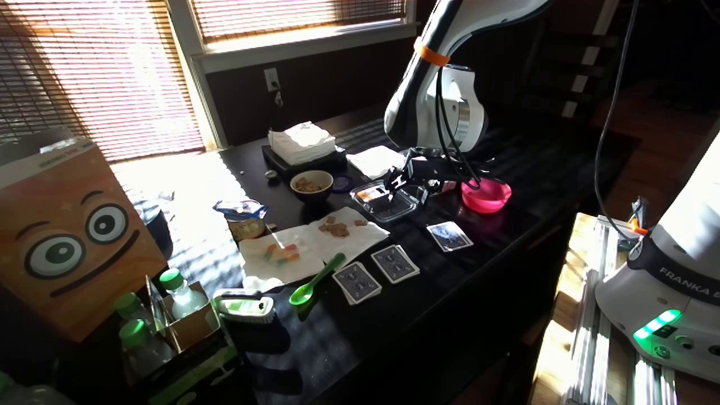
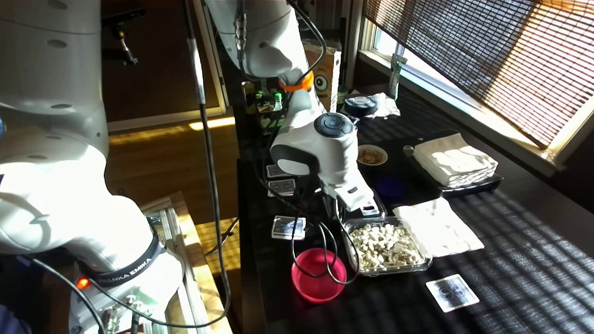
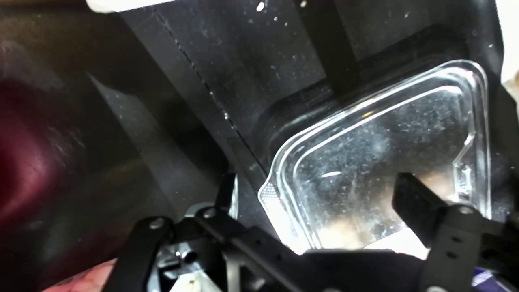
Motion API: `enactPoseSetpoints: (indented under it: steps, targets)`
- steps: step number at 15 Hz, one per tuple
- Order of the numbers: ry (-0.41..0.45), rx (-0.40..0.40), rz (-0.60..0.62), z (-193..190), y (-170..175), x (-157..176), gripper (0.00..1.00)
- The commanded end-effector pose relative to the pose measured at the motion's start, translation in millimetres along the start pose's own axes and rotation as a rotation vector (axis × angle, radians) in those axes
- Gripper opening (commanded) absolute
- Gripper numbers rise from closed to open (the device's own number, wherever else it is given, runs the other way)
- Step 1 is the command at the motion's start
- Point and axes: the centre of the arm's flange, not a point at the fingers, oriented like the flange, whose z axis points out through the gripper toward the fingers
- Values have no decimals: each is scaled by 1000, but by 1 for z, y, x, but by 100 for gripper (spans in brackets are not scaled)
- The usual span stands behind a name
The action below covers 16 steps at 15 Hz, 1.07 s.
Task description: Put the transparent lid on the transparent bowl
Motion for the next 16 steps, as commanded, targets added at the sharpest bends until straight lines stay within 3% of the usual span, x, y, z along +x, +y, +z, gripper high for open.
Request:
enactPoseSetpoints:
  steps: [1,10,13,16]
  targets:
    - [-10,17,-6,6,1,5,69]
    - [-7,23,6,3,4,7,5]
    - [-7,44,9,-2,3,9,0]
    - [-8,70,10,-8,5,11,2]
